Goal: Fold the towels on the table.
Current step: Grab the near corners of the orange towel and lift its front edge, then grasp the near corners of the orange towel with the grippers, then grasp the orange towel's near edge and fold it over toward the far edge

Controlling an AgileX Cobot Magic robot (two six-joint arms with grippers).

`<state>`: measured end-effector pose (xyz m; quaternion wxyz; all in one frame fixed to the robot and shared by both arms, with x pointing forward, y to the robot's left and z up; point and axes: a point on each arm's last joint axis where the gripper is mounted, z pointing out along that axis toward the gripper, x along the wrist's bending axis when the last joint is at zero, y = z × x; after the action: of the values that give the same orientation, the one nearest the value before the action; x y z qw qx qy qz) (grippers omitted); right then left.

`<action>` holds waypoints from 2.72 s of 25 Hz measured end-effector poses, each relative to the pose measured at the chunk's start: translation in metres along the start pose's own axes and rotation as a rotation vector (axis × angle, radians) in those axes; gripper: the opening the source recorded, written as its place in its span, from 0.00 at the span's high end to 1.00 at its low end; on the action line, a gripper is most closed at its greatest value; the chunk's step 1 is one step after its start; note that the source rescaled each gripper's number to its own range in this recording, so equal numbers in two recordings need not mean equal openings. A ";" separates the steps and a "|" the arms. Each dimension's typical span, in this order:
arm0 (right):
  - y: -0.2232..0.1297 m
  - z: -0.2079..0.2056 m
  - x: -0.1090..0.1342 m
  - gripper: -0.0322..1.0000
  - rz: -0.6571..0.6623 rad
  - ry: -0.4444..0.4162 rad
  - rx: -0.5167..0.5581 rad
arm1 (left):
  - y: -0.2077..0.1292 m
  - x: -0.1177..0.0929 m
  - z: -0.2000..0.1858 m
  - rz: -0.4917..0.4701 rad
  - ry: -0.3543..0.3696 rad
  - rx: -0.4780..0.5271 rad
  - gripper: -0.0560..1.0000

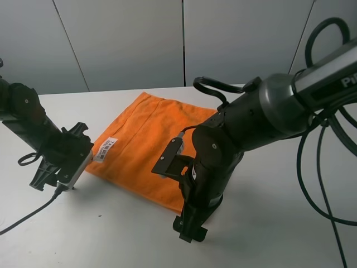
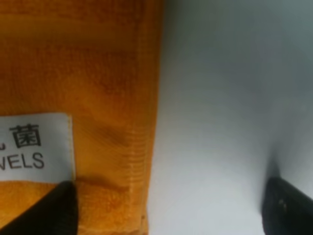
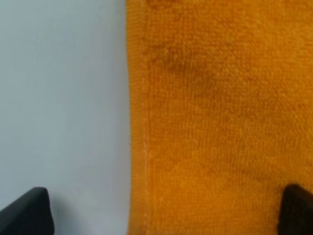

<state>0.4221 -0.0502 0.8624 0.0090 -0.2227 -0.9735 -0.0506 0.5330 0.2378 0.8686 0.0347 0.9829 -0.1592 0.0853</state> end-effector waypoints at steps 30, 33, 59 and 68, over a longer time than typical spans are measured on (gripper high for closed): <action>-0.001 -0.001 0.000 0.97 -0.033 0.001 0.006 | 0.003 0.002 0.006 -0.202 0.016 -0.042 0.94; -0.002 -0.013 0.002 0.97 -0.062 0.005 0.008 | 0.005 0.003 0.000 -0.225 0.023 -0.053 0.94; -0.039 -0.106 -0.067 0.97 -0.056 -0.289 -0.038 | 0.065 0.016 -0.086 -0.429 0.321 -0.059 0.94; -0.039 -0.112 -0.083 0.97 -0.114 -0.469 -0.021 | 0.066 0.043 -0.107 -0.461 0.486 -0.072 0.94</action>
<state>0.4791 -0.1321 0.9665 -0.2223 -0.1732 -0.9594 -0.0081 0.5359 0.1726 0.9840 0.1245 0.9422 0.0772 0.3013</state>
